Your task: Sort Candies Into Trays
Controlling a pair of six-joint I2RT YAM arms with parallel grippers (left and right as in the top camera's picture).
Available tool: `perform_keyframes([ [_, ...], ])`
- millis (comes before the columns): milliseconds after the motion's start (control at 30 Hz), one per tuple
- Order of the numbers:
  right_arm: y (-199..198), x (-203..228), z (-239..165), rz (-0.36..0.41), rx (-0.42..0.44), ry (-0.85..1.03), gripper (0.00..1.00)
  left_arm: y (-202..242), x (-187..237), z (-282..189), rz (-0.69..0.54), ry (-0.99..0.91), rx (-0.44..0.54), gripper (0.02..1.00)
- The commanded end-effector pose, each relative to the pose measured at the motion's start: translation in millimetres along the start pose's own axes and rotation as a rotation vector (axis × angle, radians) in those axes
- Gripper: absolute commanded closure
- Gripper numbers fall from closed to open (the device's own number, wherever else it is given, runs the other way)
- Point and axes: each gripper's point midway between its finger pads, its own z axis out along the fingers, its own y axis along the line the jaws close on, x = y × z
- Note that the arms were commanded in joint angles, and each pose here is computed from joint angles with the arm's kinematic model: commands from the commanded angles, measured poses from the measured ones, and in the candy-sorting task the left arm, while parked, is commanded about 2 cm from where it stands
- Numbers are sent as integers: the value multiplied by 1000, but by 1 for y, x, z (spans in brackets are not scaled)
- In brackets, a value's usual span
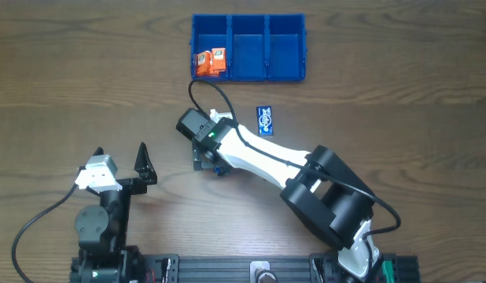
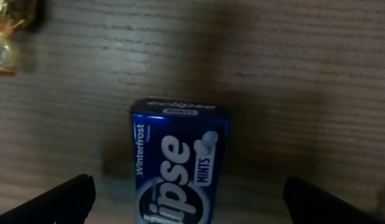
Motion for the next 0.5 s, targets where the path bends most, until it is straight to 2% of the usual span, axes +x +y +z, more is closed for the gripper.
perform_keyframes([
  [33, -1, -2, 11, 51, 33, -6, 80, 6, 16, 1, 6, 50, -23, 23],
  [67, 0, -2, 13, 51, 33, -6, 106, 6, 16, 1, 6, 50, -23, 20],
  [200, 1, -3, 14, 52, 29, -8, 426, 6, 16, 1, 6, 50, -23, 23],
  [233, 1, -3, 14, 51, 29, -8, 535, 6, 16, 1, 6, 50, -23, 20],
  [300, 1, -3, 14, 51, 29, -8, 579, 6, 16, 1, 6, 50, -23, 23],
  [333, 1, -3, 13, 51, 29, -8, 660, 6, 16, 1, 6, 50, -23, 18],
  [367, 2, -4, 12, 51, 28, -10, 682, 6, 16, 1, 6, 50, -23, 20],
  [433, 4, -8, 4, 40, 21, -20, 682, 6, 16, 1, 6, 50, -23, 20],
  [500, 0, -23, -22, 11, 41, -78, 682, 6, 16, 1, 6, 50, -23, 20],
])
